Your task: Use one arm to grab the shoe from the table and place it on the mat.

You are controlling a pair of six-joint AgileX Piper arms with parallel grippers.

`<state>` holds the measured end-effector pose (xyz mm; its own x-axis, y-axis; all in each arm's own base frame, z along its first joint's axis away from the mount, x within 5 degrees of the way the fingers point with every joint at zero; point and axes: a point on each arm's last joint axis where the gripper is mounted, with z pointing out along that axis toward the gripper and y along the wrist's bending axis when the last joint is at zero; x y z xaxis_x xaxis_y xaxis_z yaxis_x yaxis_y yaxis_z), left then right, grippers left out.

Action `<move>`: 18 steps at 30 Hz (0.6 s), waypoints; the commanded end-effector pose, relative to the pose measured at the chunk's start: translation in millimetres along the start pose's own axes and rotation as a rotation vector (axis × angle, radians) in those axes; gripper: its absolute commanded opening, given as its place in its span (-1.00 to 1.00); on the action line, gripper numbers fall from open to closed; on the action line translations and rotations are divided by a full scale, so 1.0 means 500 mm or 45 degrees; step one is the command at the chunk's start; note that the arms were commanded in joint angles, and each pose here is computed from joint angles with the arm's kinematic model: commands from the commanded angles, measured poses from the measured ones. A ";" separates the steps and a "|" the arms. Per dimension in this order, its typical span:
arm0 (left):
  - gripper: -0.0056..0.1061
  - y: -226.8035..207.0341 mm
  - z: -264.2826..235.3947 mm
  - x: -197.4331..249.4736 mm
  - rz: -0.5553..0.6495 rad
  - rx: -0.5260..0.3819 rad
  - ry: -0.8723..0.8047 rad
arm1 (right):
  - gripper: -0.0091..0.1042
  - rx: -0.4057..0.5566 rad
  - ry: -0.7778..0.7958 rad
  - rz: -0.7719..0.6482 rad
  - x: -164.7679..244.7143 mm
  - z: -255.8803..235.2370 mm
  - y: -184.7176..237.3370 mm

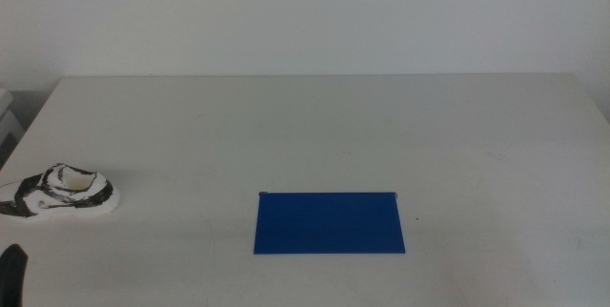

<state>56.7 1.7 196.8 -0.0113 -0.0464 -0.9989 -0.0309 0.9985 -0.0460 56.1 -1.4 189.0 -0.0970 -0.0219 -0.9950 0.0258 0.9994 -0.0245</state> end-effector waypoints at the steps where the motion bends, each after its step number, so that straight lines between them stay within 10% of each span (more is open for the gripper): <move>1: 0.63 -0.002 -0.005 -0.046 -0.021 0.007 -0.137 | 0.33 0.016 -0.139 -0.027 -0.023 -0.005 -0.002; 18: 0.63 -0.015 0.122 -0.364 0.060 -0.023 0.334 | 0.33 0.016 -0.139 -0.027 -0.023 -0.005 -0.002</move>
<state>113.7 4.6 353.4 -0.3299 -0.0145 -0.9439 -0.0437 0.9990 0.0000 56.1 -1.4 189.0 -0.0970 -0.0219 -0.9950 0.0258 0.9994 -0.0245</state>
